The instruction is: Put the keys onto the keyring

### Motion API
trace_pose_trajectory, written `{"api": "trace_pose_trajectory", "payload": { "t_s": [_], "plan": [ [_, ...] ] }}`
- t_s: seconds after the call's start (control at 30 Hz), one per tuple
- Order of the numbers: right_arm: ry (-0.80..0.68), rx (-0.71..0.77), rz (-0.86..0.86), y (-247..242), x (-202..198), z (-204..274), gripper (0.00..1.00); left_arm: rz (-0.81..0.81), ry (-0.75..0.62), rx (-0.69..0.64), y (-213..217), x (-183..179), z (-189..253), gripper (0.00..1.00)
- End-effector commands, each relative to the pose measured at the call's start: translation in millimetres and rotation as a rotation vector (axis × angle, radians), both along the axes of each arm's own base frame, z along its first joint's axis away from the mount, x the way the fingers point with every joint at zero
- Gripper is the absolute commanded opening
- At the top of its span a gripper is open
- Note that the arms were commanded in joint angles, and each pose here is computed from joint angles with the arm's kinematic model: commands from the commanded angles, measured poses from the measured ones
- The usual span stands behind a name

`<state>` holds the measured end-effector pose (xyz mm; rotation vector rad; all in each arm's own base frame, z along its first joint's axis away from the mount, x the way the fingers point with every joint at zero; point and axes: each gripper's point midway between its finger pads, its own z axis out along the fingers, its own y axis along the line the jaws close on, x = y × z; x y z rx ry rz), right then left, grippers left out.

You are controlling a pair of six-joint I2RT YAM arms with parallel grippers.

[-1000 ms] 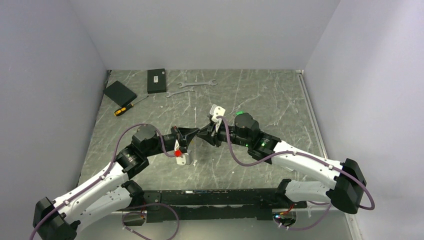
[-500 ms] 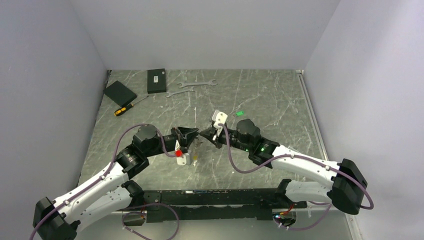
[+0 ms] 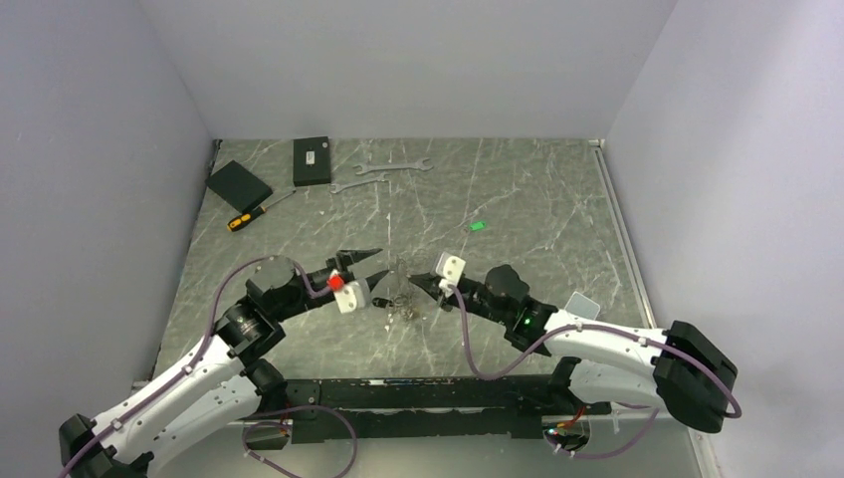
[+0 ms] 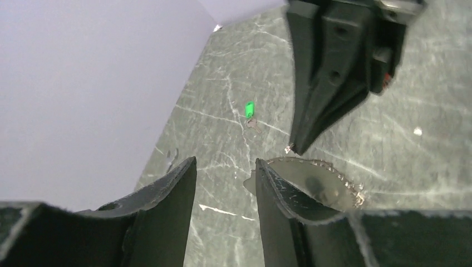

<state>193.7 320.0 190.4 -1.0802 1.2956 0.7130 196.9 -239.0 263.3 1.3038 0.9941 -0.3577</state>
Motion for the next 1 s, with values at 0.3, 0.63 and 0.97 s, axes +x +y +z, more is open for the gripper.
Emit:
{"api": "trace_pose_trajectory", "payload": {
  "t_s": [0.3, 0.63, 0.97],
  "plan": [
    [-0.498, 0.081, -0.236, -12, 10, 23, 0.00, 0.452, 0.837, -0.553, 0, 49, -5, 0.55],
    [-0.635, 0.049, -0.387, -24, 9, 12, 0.00, 0.440, 1.180, -0.474, -5, 59, -14, 0.40],
    [-0.574, 0.319, -0.253, 4, -15, 69, 0.00, 0.536, 1.463, -0.414, -12, 45, -4, 0.27]
  ]
}}
